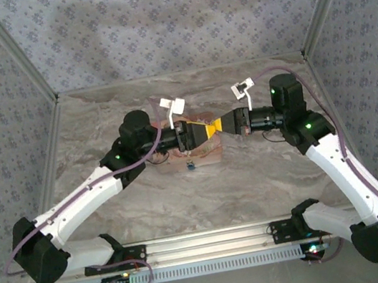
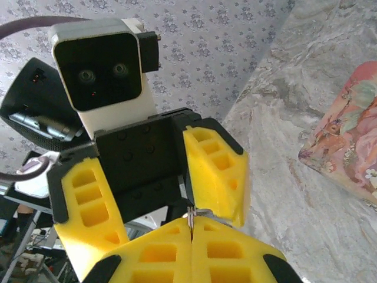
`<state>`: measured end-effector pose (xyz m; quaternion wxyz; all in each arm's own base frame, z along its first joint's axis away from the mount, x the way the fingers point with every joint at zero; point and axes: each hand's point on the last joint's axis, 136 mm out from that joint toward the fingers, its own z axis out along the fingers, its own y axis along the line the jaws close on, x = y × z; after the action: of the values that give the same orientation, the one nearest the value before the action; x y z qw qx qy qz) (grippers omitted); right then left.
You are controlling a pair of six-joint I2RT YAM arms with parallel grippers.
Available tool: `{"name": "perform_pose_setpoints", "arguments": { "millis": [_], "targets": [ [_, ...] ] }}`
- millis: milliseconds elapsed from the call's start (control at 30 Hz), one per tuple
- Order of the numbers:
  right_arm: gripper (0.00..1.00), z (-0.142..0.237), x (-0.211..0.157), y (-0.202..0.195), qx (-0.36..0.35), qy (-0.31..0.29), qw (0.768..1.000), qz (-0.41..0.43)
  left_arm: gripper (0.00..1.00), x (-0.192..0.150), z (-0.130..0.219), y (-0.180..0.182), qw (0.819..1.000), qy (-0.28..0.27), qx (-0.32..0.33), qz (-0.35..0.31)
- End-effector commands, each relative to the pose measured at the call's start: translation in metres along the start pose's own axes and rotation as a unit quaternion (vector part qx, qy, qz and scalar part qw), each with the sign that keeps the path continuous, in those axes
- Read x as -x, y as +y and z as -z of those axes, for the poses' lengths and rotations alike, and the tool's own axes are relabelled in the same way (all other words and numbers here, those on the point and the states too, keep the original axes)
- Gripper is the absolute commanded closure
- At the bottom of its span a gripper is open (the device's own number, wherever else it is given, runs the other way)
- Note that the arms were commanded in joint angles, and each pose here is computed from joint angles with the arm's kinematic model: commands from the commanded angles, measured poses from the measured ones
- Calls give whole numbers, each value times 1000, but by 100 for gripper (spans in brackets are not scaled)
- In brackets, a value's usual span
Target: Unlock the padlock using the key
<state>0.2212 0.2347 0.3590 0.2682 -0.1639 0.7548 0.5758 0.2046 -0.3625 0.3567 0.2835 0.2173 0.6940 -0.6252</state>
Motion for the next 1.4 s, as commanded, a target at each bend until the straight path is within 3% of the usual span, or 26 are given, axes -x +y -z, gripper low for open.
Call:
{"name": "perform_pose_setpoints", "arguments": {
  "millis": [0,300,533,1033,1233,1367],
  "targets": [
    [95,0,-1,6,15,3,1000,-8,58,14,1,-29,998,-12,-42,-36],
    [95,0,-2,4,16,6,1000,-14,84,12,4,-26,999,-12,-28,-38],
    [94,1,-3,3,17,8,1000,-16,94,9,8,-19,999,-13,-7,-38],
    [94,1,-10,2,27,21,999,-19,84,12,16,-15,999,-23,19,-44],
    [94,1,-10,2,29,24,999,-19,84,12,17,-15,999,-23,19,-44],
    [94,1,-10,2,32,25,999,-20,92,11,16,-15,999,-21,19,-43]
  ]
}}
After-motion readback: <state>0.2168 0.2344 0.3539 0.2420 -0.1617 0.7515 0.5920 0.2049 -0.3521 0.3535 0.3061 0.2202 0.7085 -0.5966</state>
